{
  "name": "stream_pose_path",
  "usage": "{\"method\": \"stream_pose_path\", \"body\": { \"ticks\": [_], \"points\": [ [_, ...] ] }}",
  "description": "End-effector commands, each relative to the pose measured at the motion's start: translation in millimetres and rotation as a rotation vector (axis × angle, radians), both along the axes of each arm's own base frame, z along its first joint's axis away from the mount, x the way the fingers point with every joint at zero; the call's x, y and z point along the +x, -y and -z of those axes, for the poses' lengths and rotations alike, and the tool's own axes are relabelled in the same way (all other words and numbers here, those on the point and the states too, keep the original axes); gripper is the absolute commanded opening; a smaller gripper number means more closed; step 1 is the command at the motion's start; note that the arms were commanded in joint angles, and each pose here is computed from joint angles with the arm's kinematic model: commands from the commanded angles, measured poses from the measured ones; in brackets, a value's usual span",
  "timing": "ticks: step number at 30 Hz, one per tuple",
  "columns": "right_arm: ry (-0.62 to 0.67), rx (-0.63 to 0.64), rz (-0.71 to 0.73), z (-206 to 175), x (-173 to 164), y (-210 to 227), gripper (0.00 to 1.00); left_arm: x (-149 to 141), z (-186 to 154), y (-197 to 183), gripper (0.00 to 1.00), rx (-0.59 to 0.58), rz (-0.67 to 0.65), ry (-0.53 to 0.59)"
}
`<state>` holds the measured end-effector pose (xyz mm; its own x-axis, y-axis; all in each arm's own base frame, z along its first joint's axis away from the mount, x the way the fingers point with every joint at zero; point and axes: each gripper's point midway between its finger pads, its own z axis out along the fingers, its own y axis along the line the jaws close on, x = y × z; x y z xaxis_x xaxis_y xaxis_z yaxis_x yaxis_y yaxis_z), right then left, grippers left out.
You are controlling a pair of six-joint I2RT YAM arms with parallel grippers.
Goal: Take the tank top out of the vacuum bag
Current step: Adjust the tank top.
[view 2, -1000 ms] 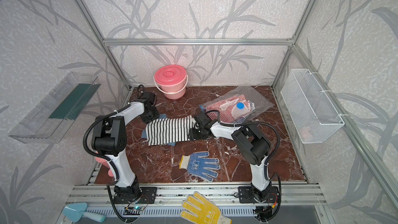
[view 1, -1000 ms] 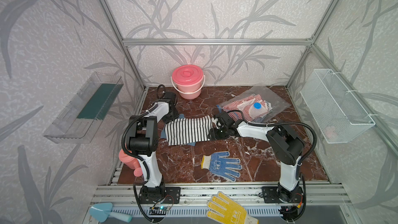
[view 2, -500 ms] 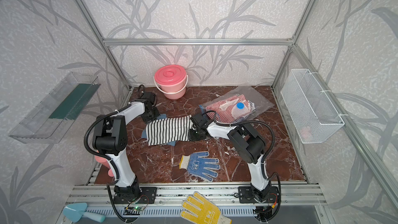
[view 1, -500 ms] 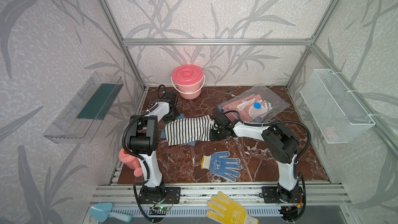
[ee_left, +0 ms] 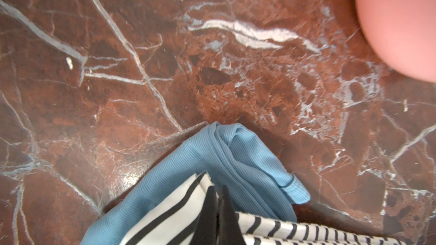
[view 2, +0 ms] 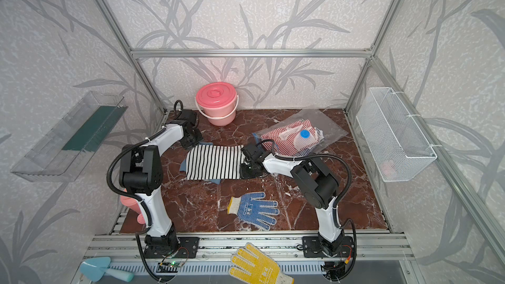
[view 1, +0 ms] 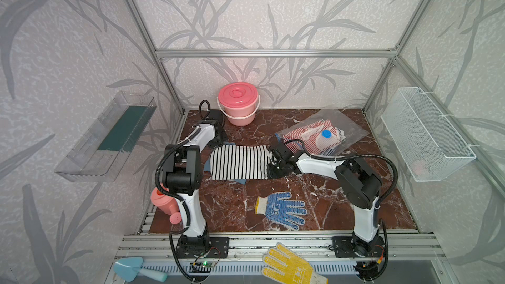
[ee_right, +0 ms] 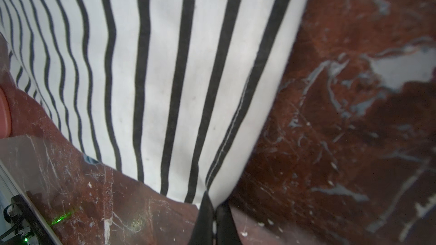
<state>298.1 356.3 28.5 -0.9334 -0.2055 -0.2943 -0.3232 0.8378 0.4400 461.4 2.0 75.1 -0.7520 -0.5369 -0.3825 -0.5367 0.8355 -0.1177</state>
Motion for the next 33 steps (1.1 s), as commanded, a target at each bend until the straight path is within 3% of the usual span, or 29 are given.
{"method": "stream_pose_path", "body": {
  "ticks": [1,15,20,22,24,27,29,33],
  "points": [
    [0.007,-0.008,-0.033,-12.5,-13.4,-1.0,0.0,9.4,-9.7,-7.5,0.0,0.033,-0.029,0.022],
    [0.028,-0.024,-0.188,-29.0,-39.3,-36.0,0.0,42.7,-5.2,-17.3,0.0,0.077,-0.069,0.031],
    [-0.029,-0.038,-0.23,-16.5,-45.5,-41.5,0.0,50.2,-7.2,-19.3,0.0,0.106,-0.041,0.01],
    [-0.034,-0.052,-0.227,-13.9,-43.3,-39.5,0.11,52.5,-16.6,-17.7,0.11,0.103,-0.031,0.029],
    [-0.041,-0.04,-0.224,-14.1,-42.4,-38.4,0.24,52.5,-29.2,-18.0,0.34,0.105,-0.028,0.054],
    [-0.038,-0.008,-0.219,-19.0,-41.0,-36.3,0.57,52.5,-47.3,-18.2,0.54,0.113,-0.012,0.09],
    [-0.032,-0.005,-0.215,-21.8,-39.7,-32.4,0.69,50.0,-58.8,-19.4,0.58,0.122,-0.009,0.104],
    [-0.029,0.005,-0.168,-28.0,-29.1,-19.3,0.74,36.0,-78.9,-22.4,0.62,0.143,-0.016,0.129]
  ]
}}
